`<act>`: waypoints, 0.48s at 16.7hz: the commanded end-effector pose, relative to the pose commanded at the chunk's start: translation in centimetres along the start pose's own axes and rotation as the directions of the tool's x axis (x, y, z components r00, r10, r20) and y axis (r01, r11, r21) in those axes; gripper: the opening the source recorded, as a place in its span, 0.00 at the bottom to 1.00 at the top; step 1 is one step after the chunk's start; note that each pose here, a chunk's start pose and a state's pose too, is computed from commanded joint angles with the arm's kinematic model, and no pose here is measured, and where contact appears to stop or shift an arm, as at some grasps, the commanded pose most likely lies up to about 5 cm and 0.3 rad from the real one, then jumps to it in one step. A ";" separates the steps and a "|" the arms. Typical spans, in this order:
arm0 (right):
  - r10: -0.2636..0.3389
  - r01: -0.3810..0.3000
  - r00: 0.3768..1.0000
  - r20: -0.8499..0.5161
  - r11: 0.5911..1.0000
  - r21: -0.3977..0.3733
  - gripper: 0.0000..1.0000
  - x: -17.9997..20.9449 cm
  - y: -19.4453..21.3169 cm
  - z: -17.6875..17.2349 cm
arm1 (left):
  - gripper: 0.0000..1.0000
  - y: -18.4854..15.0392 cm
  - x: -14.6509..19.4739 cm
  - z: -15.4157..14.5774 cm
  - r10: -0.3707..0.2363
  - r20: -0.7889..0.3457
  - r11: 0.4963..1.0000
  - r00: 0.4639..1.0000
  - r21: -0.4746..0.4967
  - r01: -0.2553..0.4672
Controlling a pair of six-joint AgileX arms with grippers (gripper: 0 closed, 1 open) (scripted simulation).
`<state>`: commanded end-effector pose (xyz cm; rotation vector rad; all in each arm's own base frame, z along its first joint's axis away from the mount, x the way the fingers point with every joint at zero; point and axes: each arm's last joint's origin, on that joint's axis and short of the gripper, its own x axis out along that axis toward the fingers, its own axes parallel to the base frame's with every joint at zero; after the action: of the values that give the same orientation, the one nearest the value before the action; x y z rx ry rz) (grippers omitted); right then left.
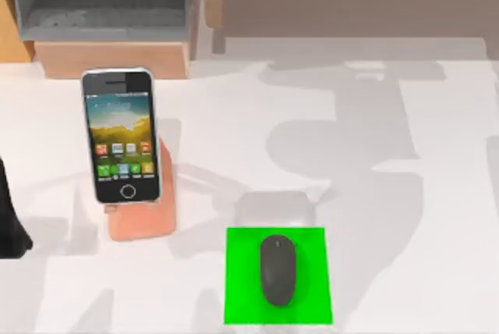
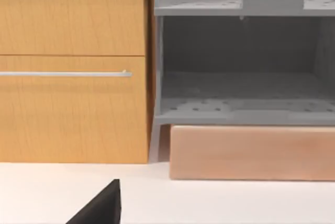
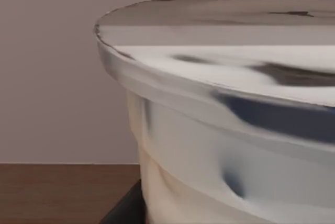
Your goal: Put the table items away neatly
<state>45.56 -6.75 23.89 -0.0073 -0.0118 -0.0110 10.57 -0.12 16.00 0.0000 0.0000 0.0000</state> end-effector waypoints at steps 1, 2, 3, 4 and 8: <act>0.000 0.000 1.000 0.001 1.000 0.000 0.00 0.0 0.0 0.1 | 1.00 0.0 0.0 0.0 0.000 0.000 1.000 1.000 0.000 0.000; -0.001 0.001 1.000 0.003 1.000 0.001 0.00 0.0 0.0 0.1 | 1.00 0.0 0.0 0.0 0.000 0.000 1.000 1.000 0.000 0.000; -0.001 0.001 1.000 0.003 1.000 0.001 0.00 0.0 -0.1 0.2 | 1.00 0.0 0.0 0.0 0.000 0.000 1.000 1.000 0.000 0.000; -0.001 0.001 1.000 0.003 1.000 -0.001 0.00 0.0 -0.1 0.1 | 1.00 0.0 0.0 0.0 0.000 0.000 1.000 1.000 0.000 0.000; -0.002 0.002 1.000 -0.001 1.000 -0.001 0.00 0.0 -0.2 0.0 | 1.00 0.0 0.0 0.0 0.000 0.000 1.000 1.000 0.000 0.000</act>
<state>45.59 -6.93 23.86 -0.0082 -0.0105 -0.0131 10.57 -0.12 16.00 0.0000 0.0000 0.0000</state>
